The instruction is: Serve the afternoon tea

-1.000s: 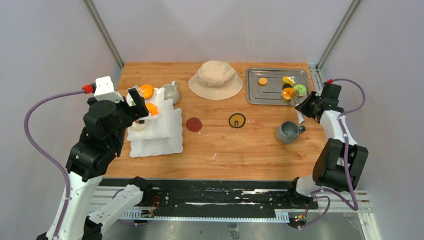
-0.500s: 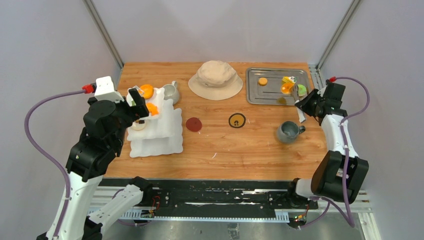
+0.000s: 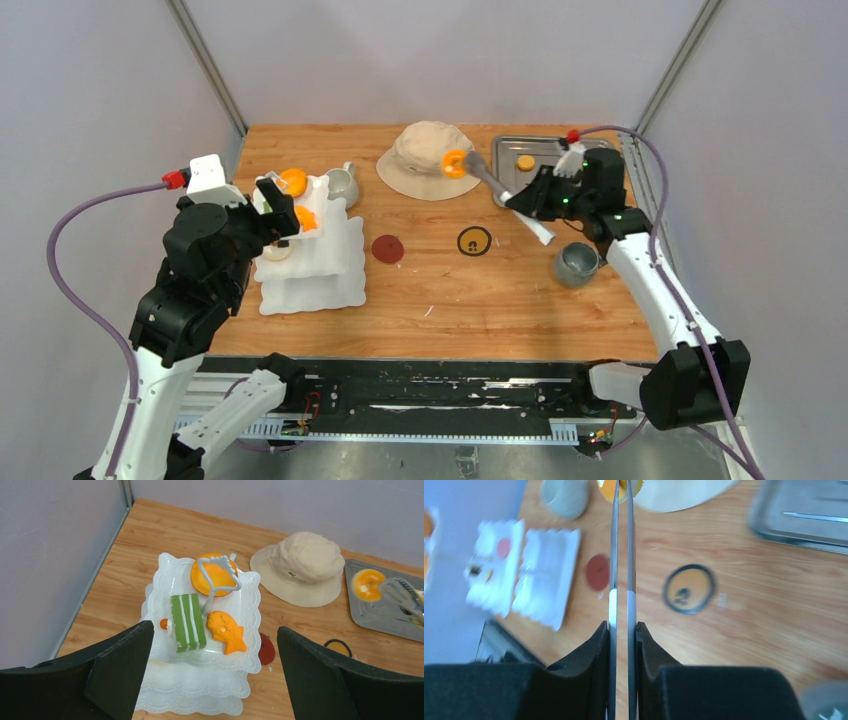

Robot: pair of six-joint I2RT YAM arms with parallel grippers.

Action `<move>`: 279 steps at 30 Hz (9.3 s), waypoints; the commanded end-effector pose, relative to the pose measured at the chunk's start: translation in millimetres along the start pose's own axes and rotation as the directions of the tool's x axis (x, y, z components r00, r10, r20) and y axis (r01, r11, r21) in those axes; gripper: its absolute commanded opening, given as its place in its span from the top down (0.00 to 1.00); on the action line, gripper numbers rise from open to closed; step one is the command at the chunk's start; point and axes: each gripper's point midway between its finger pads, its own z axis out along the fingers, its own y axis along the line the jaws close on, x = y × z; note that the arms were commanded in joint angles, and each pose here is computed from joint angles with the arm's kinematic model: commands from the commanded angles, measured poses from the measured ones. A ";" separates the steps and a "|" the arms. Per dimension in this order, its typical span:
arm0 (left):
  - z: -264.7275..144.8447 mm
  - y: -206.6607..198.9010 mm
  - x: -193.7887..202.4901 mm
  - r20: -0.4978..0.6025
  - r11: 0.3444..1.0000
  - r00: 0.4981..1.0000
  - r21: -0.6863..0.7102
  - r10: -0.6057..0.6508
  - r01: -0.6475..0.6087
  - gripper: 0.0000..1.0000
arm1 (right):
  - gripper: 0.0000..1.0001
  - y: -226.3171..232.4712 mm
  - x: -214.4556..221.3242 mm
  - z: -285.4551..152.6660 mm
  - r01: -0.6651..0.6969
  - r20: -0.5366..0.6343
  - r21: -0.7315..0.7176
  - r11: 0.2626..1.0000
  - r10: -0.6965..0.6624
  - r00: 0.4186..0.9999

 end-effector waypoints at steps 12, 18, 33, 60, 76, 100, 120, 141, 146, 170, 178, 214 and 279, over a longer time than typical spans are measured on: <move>-12.2 2.9 -8.7 0.034 0.999 0.999 0.015 -0.034 0.033 0.02 | 1.00 194.4 87.9 24.2 0.218 -0.200 -0.497 0.840 -0.355 0.913; -14.1 6.4 -8.6 0.036 1.000 0.999 0.004 -0.031 0.031 0.02 | 0.99 223.8 111.2 31.7 0.208 -0.240 -0.577 0.790 -0.408 0.881; -16.1 11.5 -6.3 0.035 1.000 0.999 -0.014 -0.022 0.023 0.02 | 0.99 252.3 148.5 49.7 0.147 -0.329 -0.646 0.749 -0.447 0.832; -14.1 8.4 -7.2 0.031 1.000 0.999 -0.006 -0.024 0.024 0.02 | 0.59 212.2 82.2 41.8 0.247 -0.137 -0.446 0.860 -0.338 0.931; -10.7 4.2 -7.9 0.026 1.000 0.999 0.003 -0.022 0.021 0.02 | 0.63 -48.5 -13.9 -26.2 0.034 0.141 0.310 0.950 -0.082 0.987; 6.4 -6.1 -1.4 0.013 1.000 1.000 0.012 -0.004 0.004 0.02 | 0.55 -220.9 -27.9 -58.5 -0.304 0.264 0.600 0.740 0.176 0.948; 16.1 -11.9 1.2 0.001 1.000 1.000 0.015 0.010 -0.010 0.02 | 0.56 -254.8 -73.2 -45.9 -0.416 0.362 0.464 0.782 0.260 0.895; 14.9 -13.0 -0.2 0.002 1.000 1.000 0.022 0.007 -0.007 0.02 | 0.82 -267.9 -54.3 -30.4 -0.454 0.307 0.447 0.771 0.344 0.887; 14.5 -12.3 -0.6 0.005 1.000 1.000 0.020 0.008 -0.008 0.02 | 0.99 -257.5 -60.6 -39.2 -0.452 0.331 0.438 0.777 0.327 0.885; 14.7 -13.3 1.4 0.002 1.000 1.000 0.027 0.008 -0.008 0.02 | 1.00 -228.8 -55.0 -63.1 -0.415 0.361 0.445 0.794 0.265 0.894; 12.2 -9.9 0.3 0.007 1.000 1.000 0.018 0.010 -0.010 0.02 | 0.85 -246.9 -44.4 -65.4 -0.425 0.347 0.512 0.746 0.273 0.897; 26.4 -15.4 7.1 -0.012 0.999 0.999 0.010 0.039 -0.039 0.02 | 0.57 -277.7 -33.8 -35.9 -0.473 0.318 0.463 0.749 0.358 0.878; 3.3 -2.9 -4.1 0.015 1.000 1.000 0.002 -0.002 0.002 0.02 | 1.00 179.5 158.3 121.9 0.125 -0.375 -0.477 0.870 -0.330 0.866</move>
